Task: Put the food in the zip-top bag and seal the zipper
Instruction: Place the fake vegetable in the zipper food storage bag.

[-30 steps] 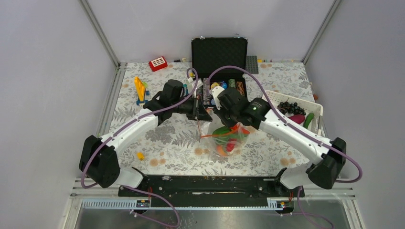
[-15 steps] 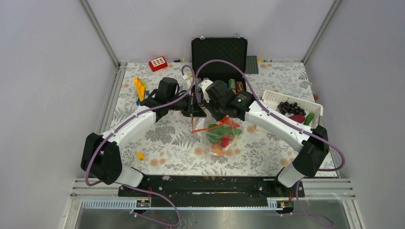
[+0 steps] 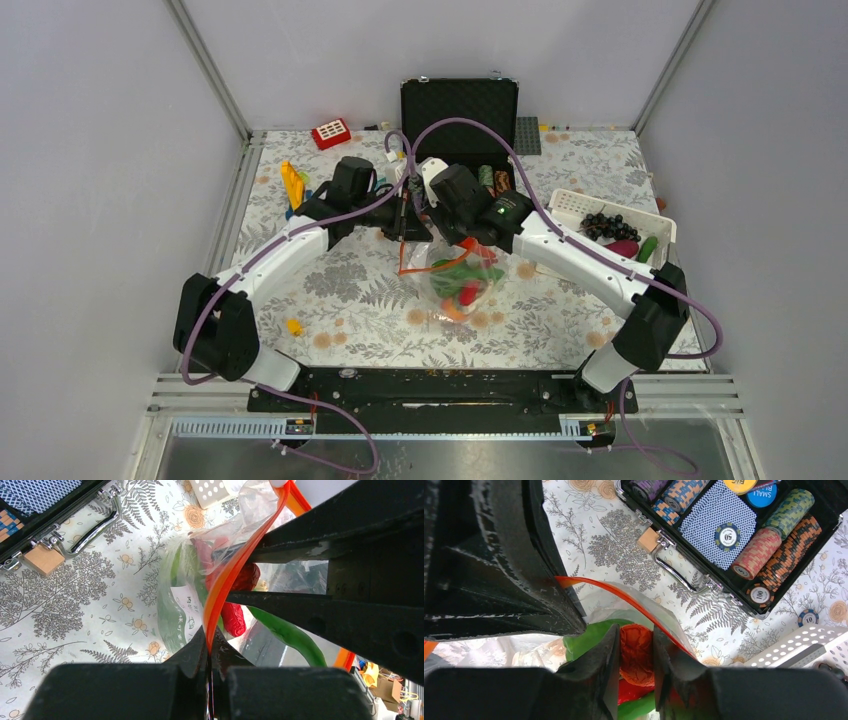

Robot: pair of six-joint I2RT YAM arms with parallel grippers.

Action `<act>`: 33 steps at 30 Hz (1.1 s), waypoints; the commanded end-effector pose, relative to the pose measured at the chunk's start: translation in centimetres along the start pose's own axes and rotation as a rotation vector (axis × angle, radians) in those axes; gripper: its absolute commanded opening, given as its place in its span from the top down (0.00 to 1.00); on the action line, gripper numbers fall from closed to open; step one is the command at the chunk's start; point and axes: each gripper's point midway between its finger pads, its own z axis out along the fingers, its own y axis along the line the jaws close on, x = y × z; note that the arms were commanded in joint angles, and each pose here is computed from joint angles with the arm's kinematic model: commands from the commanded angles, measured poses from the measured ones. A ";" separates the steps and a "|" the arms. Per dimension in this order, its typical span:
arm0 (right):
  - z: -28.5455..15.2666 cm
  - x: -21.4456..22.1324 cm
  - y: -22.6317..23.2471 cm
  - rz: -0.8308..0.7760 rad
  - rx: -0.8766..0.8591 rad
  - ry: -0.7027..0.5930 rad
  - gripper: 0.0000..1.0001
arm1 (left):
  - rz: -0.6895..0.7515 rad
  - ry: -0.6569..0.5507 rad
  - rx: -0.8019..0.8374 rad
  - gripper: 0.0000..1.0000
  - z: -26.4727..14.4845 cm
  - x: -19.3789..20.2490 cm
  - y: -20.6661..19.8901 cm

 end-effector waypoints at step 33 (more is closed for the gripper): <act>-8.4 -6.8 -0.8 0.039 -0.055 -0.416 0.00 | 0.126 -0.039 0.109 1.00 0.5 -2.2 -1.3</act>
